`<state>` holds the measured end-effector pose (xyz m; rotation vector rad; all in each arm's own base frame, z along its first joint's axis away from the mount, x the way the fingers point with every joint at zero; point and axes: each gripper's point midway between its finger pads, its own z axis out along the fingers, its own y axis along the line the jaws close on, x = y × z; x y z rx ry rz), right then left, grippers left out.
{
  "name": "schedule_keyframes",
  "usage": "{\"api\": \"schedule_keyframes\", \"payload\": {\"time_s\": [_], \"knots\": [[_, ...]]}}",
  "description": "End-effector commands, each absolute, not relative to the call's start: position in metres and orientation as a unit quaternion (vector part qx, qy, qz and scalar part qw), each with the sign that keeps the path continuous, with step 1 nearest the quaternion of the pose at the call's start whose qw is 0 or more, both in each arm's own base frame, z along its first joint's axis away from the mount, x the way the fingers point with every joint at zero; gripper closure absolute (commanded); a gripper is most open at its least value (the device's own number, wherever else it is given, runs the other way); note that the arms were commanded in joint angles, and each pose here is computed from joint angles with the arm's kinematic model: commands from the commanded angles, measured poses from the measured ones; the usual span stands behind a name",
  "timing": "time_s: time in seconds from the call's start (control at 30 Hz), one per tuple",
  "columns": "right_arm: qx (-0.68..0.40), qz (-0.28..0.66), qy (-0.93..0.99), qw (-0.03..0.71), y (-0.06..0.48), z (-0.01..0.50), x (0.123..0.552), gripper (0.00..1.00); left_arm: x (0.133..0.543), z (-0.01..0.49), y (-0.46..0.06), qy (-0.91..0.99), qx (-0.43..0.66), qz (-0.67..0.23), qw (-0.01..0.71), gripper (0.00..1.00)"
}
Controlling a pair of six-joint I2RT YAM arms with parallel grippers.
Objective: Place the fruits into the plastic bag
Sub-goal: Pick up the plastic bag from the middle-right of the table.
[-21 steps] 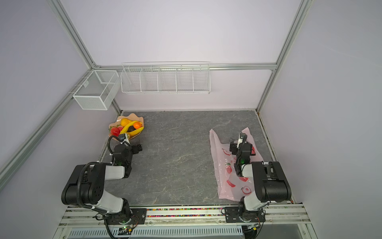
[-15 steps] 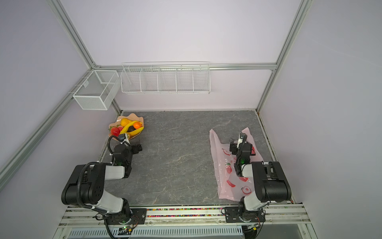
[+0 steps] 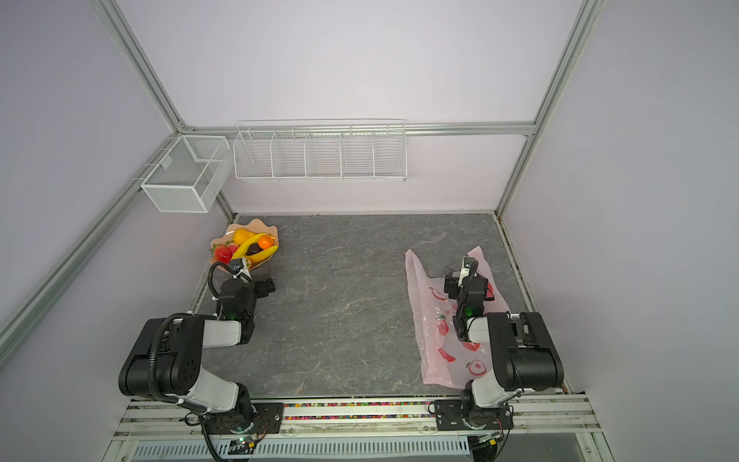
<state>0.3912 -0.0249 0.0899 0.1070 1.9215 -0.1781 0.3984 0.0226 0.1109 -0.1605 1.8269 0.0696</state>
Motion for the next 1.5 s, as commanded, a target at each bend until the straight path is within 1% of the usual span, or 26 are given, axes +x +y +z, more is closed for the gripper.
{"api": "schedule_keyframes", "payload": {"time_s": [0.0,0.13,0.27,0.4,0.57,0.7,0.83,0.93,1.0,1.07,1.27,1.47], "knots": [[0.039,-0.067,0.81,0.581,-0.021,0.102,0.392,0.12,0.401,0.122,0.018,0.781,-0.059,0.02,0.621,0.01],[0.035,-0.061,0.843,0.534,-0.016,0.12,0.393,0.12,0.391,0.146,0.014,0.773,-0.047,0.016,0.633,0.01],[0.034,-0.037,0.839,0.543,-0.006,0.143,0.384,0.12,0.381,0.175,0.008,0.764,-0.042,0.015,0.643,0.01],[0.061,-0.029,0.857,0.511,0.0,0.168,0.377,0.12,0.366,0.207,-0.004,0.761,-0.056,-0.014,0.646,0.01],[0.106,0.023,0.887,0.448,0.014,0.209,0.35,0.12,0.332,0.253,-0.046,0.765,-0.041,-0.077,0.638,0.01],[0.107,0.08,0.902,0.411,0.031,0.243,0.316,0.12,0.289,0.285,-0.074,0.768,-0.024,-0.136,0.625,0.01],[0.104,0.128,0.898,0.408,0.044,0.271,0.274,0.12,0.25,0.294,-0.085,0.782,-0.019,-0.182,0.595,0.01],[0.109,0.153,0.895,0.404,0.048,0.284,0.245,0.12,0.227,0.297,-0.079,0.797,-0.03,-0.192,0.572,0.01],[0.11,0.175,0.893,0.4,0.052,0.29,0.229,0.12,0.214,0.301,-0.078,0.804,-0.031,-0.203,0.558,0.01],[0.113,0.192,0.898,0.38,0.056,0.289,0.209,0.12,0.202,0.304,-0.078,0.809,-0.029,-0.217,0.545,0.01],[0.118,0.207,0.908,0.345,0.059,0.289,0.173,0.12,0.178,0.315,-0.083,0.819,-0.008,-0.245,0.518,0.01],[0.115,0.22,0.919,0.307,0.064,0.283,0.147,0.12,0.165,0.316,-0.089,0.828,0.007,-0.266,0.493,0.01]]}}
